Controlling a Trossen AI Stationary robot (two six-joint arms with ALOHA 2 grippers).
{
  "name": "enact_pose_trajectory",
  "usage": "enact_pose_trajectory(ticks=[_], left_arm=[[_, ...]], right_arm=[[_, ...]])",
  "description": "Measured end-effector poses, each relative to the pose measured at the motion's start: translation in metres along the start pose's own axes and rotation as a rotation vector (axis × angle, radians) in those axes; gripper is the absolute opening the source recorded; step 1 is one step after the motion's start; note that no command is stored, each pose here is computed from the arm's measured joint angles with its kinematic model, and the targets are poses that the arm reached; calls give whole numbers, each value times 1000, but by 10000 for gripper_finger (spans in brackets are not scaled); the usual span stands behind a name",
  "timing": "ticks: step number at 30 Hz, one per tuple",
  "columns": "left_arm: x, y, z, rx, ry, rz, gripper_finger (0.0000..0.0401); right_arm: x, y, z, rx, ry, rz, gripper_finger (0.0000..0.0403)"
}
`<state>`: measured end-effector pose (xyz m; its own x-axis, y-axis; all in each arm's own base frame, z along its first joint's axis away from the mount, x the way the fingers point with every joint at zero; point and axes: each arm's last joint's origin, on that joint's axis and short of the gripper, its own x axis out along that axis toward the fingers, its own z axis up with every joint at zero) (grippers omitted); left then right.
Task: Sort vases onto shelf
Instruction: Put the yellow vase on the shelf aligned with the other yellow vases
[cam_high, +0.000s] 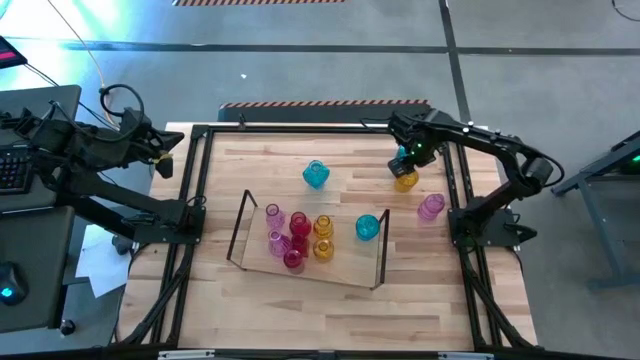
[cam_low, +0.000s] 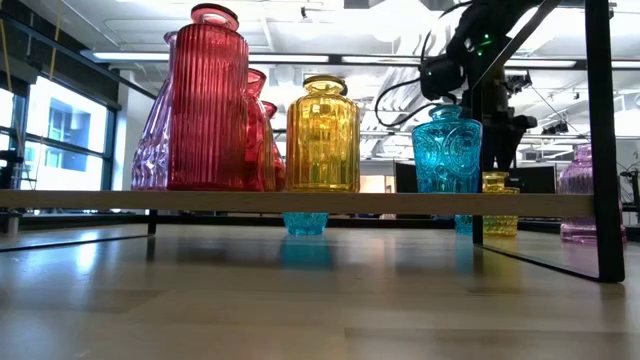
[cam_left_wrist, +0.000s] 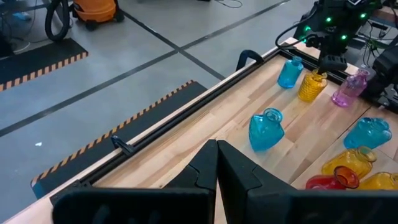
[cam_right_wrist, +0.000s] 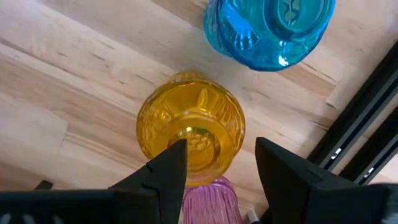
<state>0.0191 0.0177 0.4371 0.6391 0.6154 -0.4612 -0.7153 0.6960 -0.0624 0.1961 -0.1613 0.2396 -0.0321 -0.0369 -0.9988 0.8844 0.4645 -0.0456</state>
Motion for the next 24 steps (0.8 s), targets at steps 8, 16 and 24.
enact_pose_trajectory(ticks=[8,16,24], left_arm=[[0,0,0,0,2,-2,1],[0,-1,0,-1,13,-19,1],[0,-1,-1,-1,33,-46,1]], right_arm=[[0,0,0,7,0,-4,171],[9,2,4,13,42,-13,171],[14,4,7,30,49,-16,170]])
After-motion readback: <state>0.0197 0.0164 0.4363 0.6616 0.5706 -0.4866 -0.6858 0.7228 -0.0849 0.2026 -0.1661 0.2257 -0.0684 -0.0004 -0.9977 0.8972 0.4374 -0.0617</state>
